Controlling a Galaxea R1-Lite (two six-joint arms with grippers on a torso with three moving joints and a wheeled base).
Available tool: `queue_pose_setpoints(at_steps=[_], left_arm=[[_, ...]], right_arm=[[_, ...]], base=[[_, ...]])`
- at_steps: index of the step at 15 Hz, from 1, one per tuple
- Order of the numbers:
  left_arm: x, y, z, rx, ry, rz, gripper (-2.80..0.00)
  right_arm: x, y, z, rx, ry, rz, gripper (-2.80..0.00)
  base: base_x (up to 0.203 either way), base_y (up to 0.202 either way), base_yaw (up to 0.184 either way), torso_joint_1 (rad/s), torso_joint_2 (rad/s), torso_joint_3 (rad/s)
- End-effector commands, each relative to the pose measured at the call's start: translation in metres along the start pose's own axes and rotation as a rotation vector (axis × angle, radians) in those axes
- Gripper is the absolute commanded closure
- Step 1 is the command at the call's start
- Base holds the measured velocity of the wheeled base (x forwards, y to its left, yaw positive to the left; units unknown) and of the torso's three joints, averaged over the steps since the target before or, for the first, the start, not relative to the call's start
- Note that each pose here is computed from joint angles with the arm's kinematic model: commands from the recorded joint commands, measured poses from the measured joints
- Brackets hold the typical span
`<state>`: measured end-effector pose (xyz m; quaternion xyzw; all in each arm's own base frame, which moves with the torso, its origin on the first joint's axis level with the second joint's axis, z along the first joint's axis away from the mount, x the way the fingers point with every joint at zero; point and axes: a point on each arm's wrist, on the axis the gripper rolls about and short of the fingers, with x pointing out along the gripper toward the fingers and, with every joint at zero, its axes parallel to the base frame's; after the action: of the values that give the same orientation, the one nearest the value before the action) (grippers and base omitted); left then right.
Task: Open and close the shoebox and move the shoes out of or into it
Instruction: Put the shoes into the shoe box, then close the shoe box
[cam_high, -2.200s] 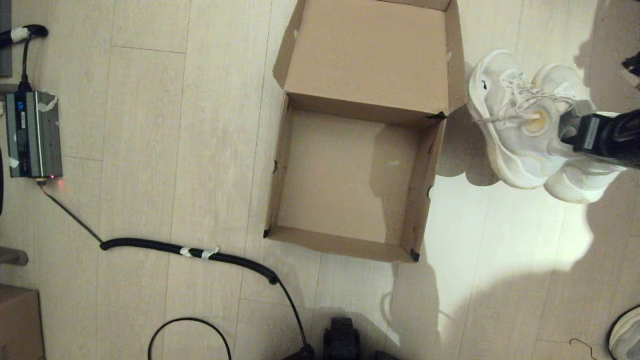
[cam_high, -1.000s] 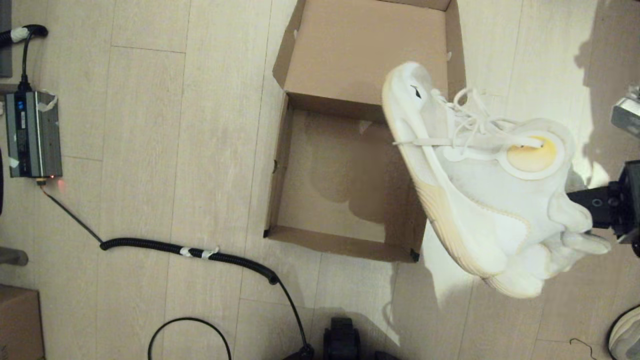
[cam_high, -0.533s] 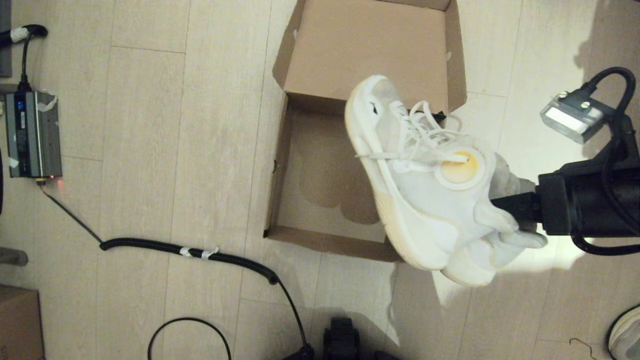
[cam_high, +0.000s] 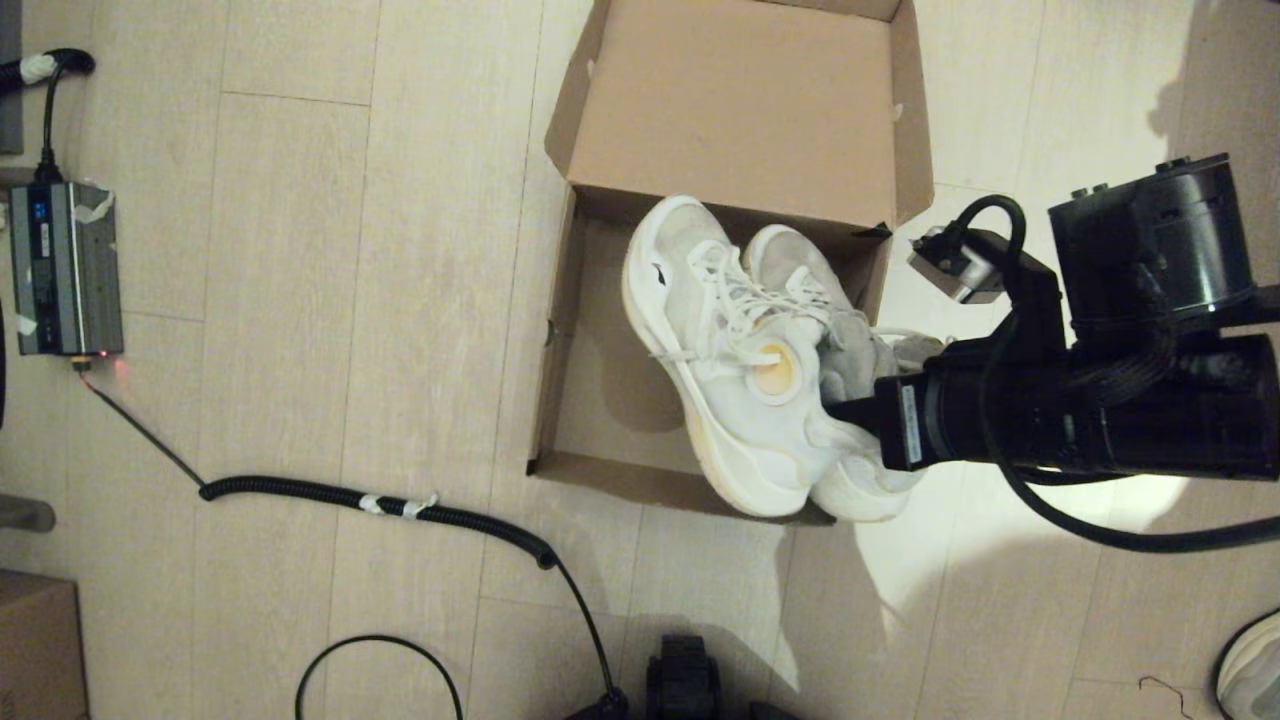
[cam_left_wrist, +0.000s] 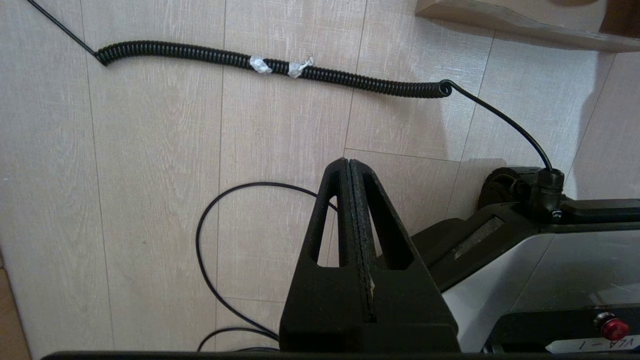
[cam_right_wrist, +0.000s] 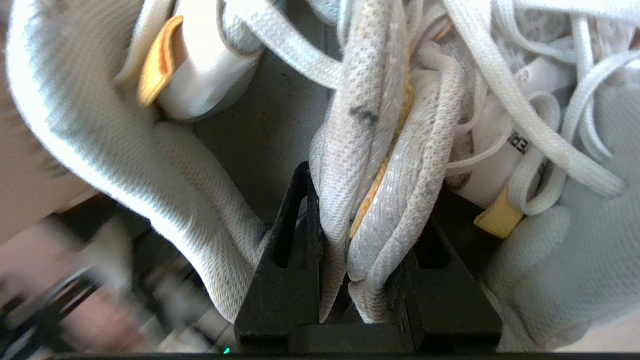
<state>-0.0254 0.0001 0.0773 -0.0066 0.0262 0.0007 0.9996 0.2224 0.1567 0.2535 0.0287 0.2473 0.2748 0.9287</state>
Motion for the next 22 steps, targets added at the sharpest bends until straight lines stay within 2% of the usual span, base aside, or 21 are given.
queue_pose_setpoints(at_steps=[1,9,10,15,17,19,22], left_arm=[[0.0,0.0,0.0,-0.001,0.001,0.0,0.0],[0.0,0.0,0.0,-0.001,0.0,0.0,0.0],[0.0,0.0,0.0,-0.001,0.0,0.0,0.0],[0.0,0.0,0.0,-0.001,-0.009,0.0,0.0],[-0.001,0.0,0.003,0.004,-0.024,0.008,0.0],[-0.008,0.0,0.032,0.009,-0.066,0.0,0.0],[0.008,-0.002,0.094,-0.024,0.012,-0.054,0.0]], right_arm=[[0.028,-0.002,-0.008,-0.012,0.029,-0.046,0.0],[0.094,0.003,-0.019,-0.023,-0.086,-0.097,0.0],[0.096,0.004,-0.019,-0.023,-0.103,-0.105,-2.8],[0.097,0.004,-0.02,-0.023,-0.109,-0.134,-2.8],[0.081,0.006,-0.011,-0.015,-0.145,-0.123,-2.8],[0.041,0.005,0.003,-0.002,-0.184,-0.117,-2.8],[0.002,-0.02,0.008,0.068,-0.191,-0.201,-2.8]], base=[[0.0,0.0,0.0,0.0,0.0,0.0],[0.0,0.0,0.0,0.0,0.0,0.0],[0.0,0.0,0.0,0.0,0.0,0.0],[0.0,0.0,0.0,0.0,0.0,0.0],[0.0,0.0,0.0,0.0,0.0,0.0],[0.0,0.0,0.0,0.0,0.0,0.0],[0.0,0.0,0.0,0.0,0.0,0.0]])
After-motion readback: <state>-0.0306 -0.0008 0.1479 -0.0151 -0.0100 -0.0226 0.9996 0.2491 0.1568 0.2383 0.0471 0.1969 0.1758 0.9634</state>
